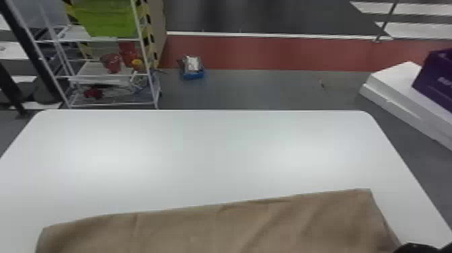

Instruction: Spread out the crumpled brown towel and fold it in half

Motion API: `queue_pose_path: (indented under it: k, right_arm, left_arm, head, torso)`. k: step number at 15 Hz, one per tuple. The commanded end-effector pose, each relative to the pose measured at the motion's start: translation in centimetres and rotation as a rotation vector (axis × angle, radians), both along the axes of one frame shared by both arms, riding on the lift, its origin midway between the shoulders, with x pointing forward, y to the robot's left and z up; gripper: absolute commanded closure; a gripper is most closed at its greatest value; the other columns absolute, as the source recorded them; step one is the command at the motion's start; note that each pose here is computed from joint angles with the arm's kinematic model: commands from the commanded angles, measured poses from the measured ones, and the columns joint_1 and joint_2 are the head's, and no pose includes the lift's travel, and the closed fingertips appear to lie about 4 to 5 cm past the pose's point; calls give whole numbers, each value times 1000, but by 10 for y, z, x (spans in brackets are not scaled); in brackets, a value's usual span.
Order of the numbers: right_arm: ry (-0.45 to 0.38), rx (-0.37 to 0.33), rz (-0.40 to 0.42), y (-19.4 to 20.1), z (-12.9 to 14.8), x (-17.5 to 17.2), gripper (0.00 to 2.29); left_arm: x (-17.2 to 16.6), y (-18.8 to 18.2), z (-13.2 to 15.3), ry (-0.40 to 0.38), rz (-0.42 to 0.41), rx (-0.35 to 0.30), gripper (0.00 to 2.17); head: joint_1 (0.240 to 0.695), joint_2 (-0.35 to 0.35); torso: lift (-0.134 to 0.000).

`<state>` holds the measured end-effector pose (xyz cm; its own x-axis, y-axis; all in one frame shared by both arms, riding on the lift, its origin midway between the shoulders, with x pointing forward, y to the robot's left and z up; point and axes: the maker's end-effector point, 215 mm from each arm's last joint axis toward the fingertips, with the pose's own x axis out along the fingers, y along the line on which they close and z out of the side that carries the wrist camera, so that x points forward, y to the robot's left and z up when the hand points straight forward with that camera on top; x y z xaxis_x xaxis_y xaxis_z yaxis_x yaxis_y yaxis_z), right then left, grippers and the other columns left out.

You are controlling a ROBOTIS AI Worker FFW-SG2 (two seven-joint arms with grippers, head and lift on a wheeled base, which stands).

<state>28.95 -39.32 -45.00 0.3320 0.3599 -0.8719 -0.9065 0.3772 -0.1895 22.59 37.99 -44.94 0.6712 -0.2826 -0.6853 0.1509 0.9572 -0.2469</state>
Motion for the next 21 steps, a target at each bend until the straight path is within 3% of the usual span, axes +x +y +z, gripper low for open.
queue_pose_path:
  k: [1, 4, 7, 11, 14, 16, 21]
  right_arm:
    - [-21, 17, -7, -2, 9, 4, 1507]
    - [-98, 78, -34, -12, 42, 13, 1507]
    - [-170, 93, -58, -28, 68, 20, 1507]
    - [-194, 83, -85, -47, 78, 25, 1507]
    - [-201, 84, -91, -52, 78, 27, 1507]
    - [-242, 108, -104, -56, 93, 34, 1507]
    - [-359, 141, -148, -67, 133, 66, 1507]
  left_arm:
    - [0, -1, 1, -3, 0, -1, 1099]
    - [-1, -1, 2, -2, -1, -3, 1099]
    - [1, -6, 20, -34, -13, -25, 1116]
    - [6, -18, 43, -59, -33, -40, 1119]
    - [4, -20, 45, -58, -38, -42, 1126]
    - [5, -23, 51, -67, -46, -39, 1126]
    - [1, -52, 75, -39, -65, -101, 1126]
  head:
    - [695, -32]
    - [695, -37]
    - [695, -64]
    - [695, -126]
    - [695, -171]
    - [695, -185]
    - [695, -229]
  torso:
    - [-124]
    - [-124]
    - [-124]
    - [-124]
    - [-124]
    - [-124]
    - [-124]
